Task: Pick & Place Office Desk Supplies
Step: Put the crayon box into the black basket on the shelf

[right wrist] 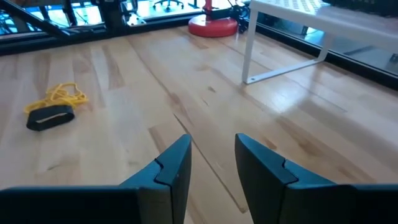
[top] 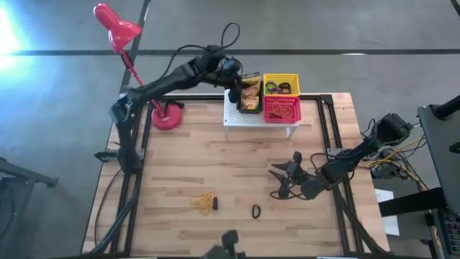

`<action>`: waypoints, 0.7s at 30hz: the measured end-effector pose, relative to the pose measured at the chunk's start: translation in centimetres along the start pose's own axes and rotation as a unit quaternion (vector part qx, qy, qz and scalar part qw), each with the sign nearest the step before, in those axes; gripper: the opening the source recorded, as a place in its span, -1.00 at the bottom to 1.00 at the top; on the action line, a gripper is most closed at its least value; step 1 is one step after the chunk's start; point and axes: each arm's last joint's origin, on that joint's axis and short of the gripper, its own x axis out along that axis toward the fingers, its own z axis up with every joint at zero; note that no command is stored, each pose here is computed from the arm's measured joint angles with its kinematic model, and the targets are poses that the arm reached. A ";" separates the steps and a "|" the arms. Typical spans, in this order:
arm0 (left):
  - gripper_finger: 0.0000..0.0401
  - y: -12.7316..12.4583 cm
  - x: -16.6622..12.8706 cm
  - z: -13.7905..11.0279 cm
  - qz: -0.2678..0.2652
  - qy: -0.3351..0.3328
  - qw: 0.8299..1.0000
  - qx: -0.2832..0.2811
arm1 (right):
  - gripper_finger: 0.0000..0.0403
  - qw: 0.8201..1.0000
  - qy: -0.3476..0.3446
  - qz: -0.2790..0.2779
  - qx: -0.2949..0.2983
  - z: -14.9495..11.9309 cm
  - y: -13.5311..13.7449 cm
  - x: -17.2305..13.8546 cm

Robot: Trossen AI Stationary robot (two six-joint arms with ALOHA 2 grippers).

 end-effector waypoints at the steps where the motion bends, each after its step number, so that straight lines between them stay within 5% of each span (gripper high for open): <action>1: -0.84 0.7 0.5 -0.2 -0.009 0.009 1.000 -0.007 | -0.40 1.000 -0.001 0.000 0.000 0.1 0.0 0.0; 6: -0.83 2.5 2.5 -1.7 -0.016 0.047 0.998 -0.032 | -0.40 1.000 -0.002 -0.001 -0.004 0.2 0.1 0.1; 21: -0.71 2.5 2.9 -2.7 -0.061 0.061 0.993 -0.077 | -0.40 1.000 -0.003 -0.005 -0.002 0.3 -0.1 0.3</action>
